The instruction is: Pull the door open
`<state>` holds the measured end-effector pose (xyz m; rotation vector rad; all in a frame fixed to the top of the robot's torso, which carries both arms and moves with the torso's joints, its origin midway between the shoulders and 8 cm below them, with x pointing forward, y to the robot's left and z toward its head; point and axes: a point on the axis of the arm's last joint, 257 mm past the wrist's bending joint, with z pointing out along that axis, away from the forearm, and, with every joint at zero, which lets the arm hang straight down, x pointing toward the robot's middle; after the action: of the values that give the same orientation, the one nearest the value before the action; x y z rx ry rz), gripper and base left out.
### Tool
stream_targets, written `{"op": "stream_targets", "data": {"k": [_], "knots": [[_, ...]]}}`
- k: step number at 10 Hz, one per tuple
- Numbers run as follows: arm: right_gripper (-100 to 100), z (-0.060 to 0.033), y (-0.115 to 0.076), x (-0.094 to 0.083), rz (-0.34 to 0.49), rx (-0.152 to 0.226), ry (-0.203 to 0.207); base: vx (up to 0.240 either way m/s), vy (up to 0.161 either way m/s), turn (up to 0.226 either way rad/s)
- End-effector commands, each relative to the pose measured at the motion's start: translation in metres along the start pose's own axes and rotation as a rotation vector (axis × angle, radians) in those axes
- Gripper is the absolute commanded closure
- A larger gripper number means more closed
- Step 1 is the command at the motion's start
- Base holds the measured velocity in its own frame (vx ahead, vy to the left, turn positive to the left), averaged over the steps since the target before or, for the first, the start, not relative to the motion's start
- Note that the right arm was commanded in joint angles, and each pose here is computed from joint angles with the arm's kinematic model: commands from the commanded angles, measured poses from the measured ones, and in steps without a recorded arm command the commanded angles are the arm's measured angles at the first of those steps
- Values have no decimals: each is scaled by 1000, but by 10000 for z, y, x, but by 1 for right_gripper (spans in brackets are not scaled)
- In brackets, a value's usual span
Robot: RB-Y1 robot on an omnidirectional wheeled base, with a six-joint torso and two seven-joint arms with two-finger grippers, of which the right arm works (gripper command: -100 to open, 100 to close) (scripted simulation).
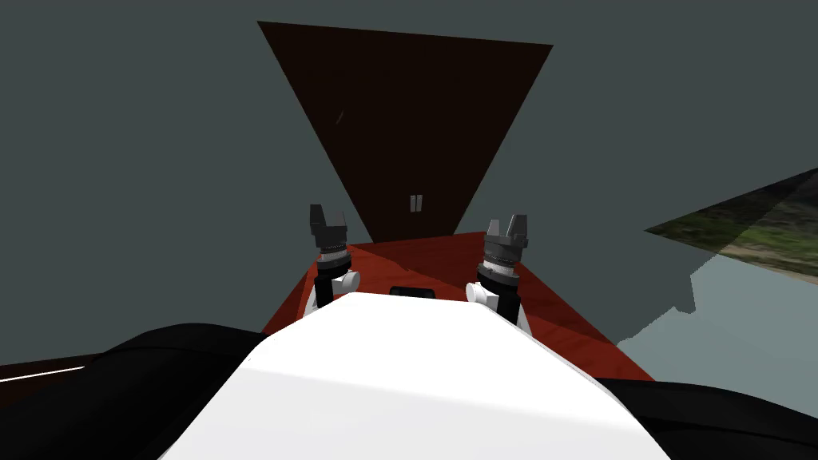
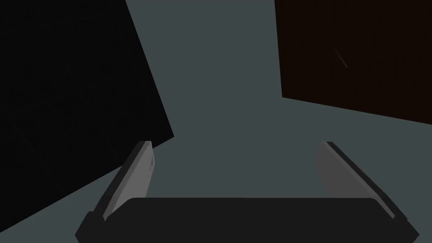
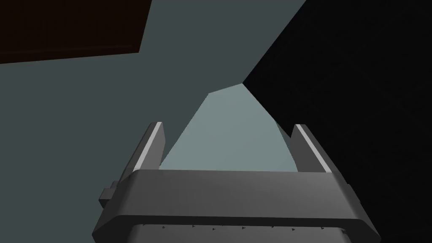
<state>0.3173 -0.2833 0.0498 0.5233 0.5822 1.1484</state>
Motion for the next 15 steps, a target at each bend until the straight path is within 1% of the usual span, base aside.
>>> {"op": "stream_targets", "data": {"k": [1,2,4,10,15], "knots": [[-100,-12,-146,57,12,24,15,74,7,13],[-100,-16,-186,72,16,31,19,112,-1,32],[-100,-36,-385,146,32,64,38,140,1,33],[-100,-84,-779,290,63,132,70,96,5,21],[-100,-146,-1180,436,93,205,99,95,0,25]]}}
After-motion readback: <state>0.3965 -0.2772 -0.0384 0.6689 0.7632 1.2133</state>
